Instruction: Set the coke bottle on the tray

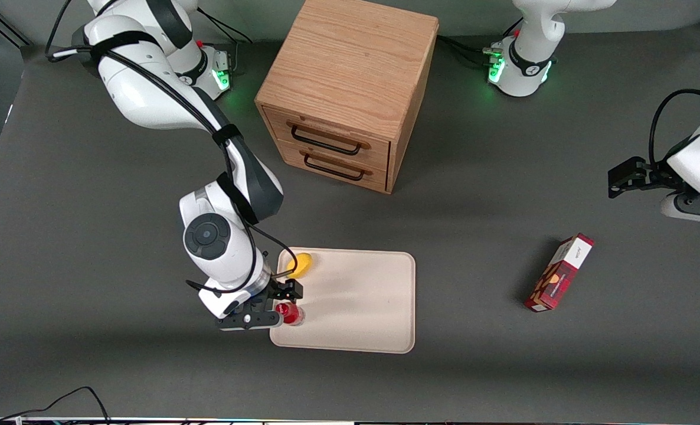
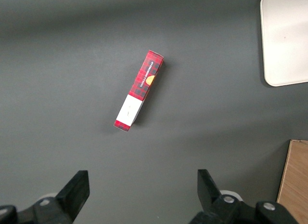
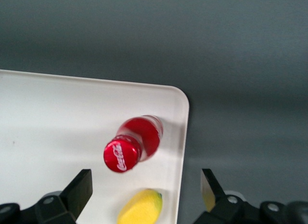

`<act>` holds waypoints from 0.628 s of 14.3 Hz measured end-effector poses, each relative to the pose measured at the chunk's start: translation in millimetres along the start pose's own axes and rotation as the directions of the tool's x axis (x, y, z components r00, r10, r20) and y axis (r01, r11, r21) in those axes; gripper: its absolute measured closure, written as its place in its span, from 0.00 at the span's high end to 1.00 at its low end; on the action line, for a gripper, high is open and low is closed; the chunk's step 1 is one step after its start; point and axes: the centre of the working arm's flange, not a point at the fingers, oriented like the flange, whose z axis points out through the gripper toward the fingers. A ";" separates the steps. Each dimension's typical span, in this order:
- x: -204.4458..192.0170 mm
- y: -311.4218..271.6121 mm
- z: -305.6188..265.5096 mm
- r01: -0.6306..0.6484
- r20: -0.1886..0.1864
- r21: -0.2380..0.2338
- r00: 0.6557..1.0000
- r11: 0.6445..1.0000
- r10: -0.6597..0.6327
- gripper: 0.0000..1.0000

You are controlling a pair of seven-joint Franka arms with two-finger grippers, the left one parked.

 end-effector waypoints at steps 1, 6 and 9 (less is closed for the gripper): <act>1.0 4.4 -14.5 -0.006 0.007 -0.008 1.000 1.000 0.006 1.00; -14.9 51.8 -114.3 -0.012 0.078 -0.067 0.997 0.998 0.017 1.00; -44.8 106.4 -175.5 -0.031 0.092 -0.067 0.995 0.997 0.037 1.00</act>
